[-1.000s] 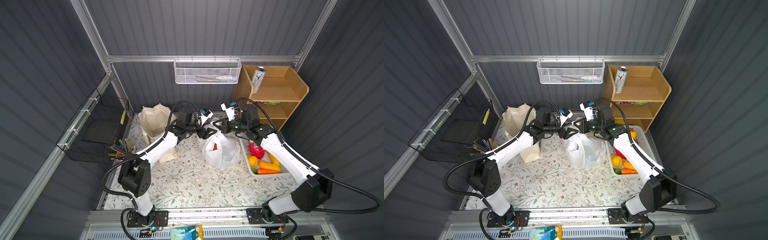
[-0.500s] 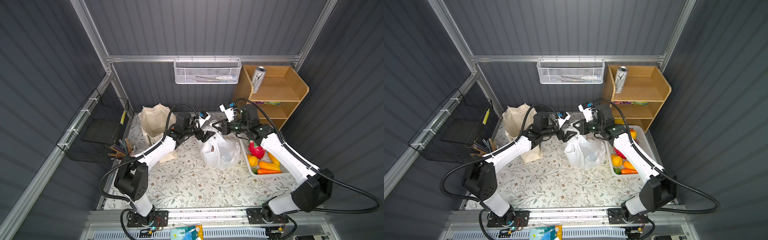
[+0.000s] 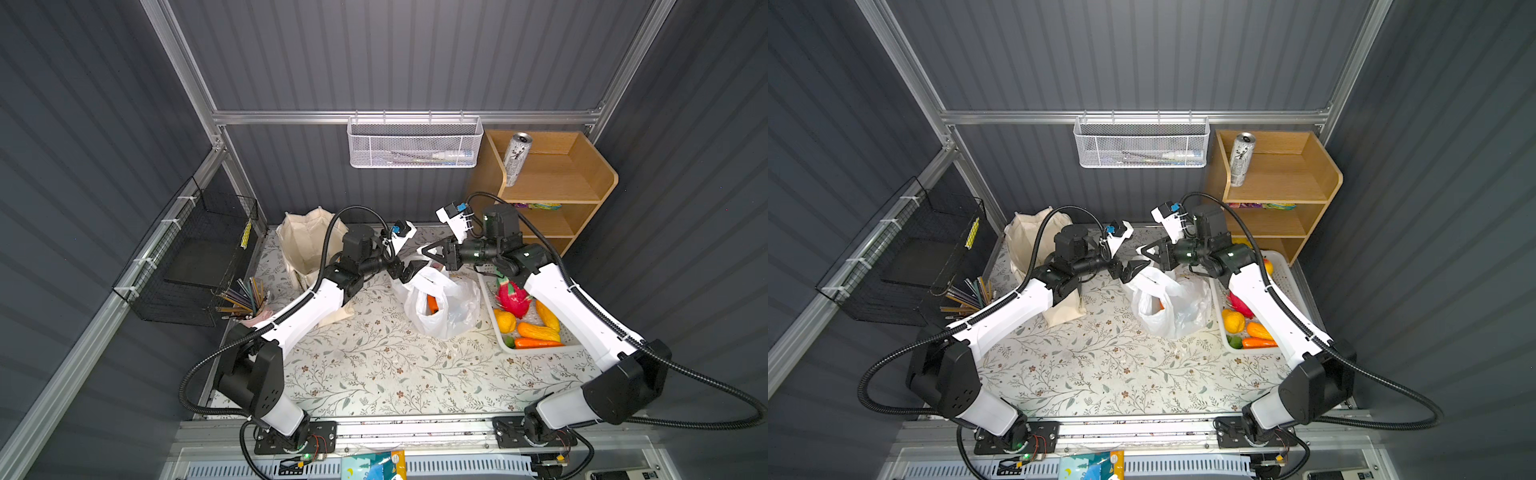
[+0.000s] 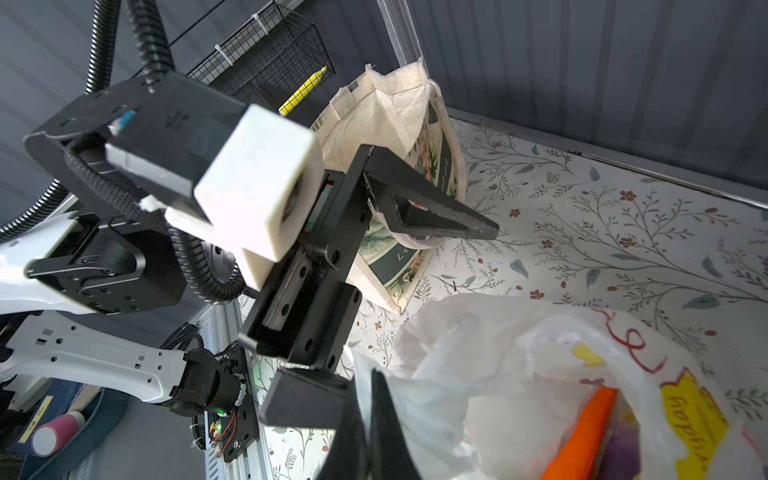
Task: Place the mixed food into the grocery bags and tie them
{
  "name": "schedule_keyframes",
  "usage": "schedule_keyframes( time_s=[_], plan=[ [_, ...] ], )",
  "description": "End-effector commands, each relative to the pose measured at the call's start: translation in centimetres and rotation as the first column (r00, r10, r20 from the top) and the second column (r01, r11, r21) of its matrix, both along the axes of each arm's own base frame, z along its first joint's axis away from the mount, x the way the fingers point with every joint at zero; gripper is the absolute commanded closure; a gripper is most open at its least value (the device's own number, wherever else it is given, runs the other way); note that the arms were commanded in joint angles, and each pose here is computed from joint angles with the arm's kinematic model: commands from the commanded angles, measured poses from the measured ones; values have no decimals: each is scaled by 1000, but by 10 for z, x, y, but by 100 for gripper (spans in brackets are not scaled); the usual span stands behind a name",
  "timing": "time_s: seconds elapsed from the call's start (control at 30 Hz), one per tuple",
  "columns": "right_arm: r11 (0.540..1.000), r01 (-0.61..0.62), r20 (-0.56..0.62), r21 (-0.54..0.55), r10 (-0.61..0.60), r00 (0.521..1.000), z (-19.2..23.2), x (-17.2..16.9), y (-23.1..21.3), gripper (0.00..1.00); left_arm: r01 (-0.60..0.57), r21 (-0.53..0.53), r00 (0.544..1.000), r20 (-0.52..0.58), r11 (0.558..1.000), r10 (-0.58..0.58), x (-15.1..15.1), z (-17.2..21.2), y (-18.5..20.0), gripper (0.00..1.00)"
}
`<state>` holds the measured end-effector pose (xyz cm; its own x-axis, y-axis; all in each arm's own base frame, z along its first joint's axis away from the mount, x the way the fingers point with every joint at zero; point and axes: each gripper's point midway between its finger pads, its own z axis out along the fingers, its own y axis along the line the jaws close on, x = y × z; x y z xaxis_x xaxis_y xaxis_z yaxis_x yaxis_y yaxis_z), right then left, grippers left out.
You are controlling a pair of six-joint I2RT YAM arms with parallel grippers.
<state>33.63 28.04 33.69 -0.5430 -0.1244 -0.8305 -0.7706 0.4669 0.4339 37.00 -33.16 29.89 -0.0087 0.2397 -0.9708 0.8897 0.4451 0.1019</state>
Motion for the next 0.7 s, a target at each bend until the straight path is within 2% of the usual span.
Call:
schedule_keyframes(
  time_s=[0.0,0.07,0.13,0.33,0.37,0.43,0.53,0.67],
  plan=[
    [1000,-25,29,17,24,999,15,-5,-1,100,57,-14,997,57,998,-56,-13,12,0,0],
    [1000,-25,6,8,25,1000,10,-6,-3,100,53,-17,997,59,998,-52,-13,15,1,0],
    [1000,-23,4,5,23,1000,8,-5,-4,100,49,-43,999,18,998,-49,-10,18,3,0],
    [1000,-15,4,4,15,1000,9,-3,-6,100,80,-97,972,-212,992,-99,1,24,10,0],
    [1000,-14,5,5,14,1000,9,-3,-7,100,115,-122,970,-200,986,-138,1,40,12,0],
    [1000,-8,3,3,8,1000,9,-1,-8,100,158,-129,963,-197,979,-181,-4,44,17,0],
    [1000,1,0,4,-1,1000,8,1,-10,100,107,-123,983,-133,987,-123,-2,50,26,0],
    [1000,10,1,5,-10,1000,8,3,-13,100,-128,-189,989,-96,974,112,17,58,52,0]
  ],
)
